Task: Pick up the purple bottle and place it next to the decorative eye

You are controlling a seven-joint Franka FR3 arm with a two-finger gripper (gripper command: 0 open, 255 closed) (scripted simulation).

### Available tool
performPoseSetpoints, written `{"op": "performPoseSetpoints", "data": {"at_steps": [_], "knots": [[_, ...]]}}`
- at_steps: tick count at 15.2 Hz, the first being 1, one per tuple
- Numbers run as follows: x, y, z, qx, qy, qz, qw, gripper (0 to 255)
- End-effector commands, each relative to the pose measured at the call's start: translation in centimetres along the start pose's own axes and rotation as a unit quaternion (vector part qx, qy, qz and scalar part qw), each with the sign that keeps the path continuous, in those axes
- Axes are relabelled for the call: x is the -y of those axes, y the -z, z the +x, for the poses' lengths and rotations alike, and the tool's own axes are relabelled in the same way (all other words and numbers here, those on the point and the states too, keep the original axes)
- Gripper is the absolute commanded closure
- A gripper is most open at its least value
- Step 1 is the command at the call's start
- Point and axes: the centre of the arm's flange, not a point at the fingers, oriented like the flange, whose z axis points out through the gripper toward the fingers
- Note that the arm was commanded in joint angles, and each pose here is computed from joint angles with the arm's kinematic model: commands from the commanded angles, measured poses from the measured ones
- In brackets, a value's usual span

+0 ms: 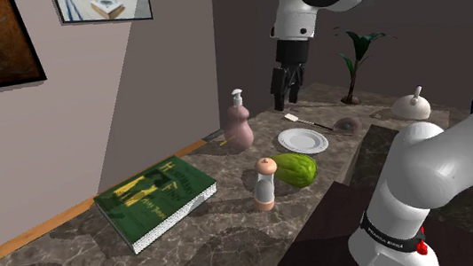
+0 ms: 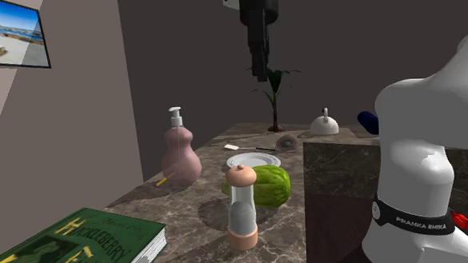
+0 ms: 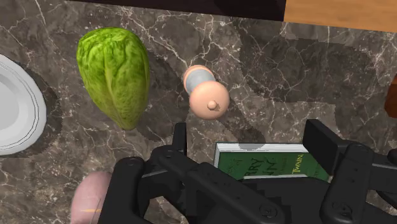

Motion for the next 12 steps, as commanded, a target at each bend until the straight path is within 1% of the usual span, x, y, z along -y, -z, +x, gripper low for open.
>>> {"op": "performPoseSetpoints", "data": {"at_steps": [1, 6, 12], "knots": [[0.0, 0.0, 0.0, 0.000, 0.000, 0.000, 1.0000, 0], [-3.7, -3.4, 2.9, -0.036, -0.007, -0.009, 0.9993, 0], [-8.3, -7.1, 6.6, -0.079, -0.016, -0.020, 0.9966, 0]]}}
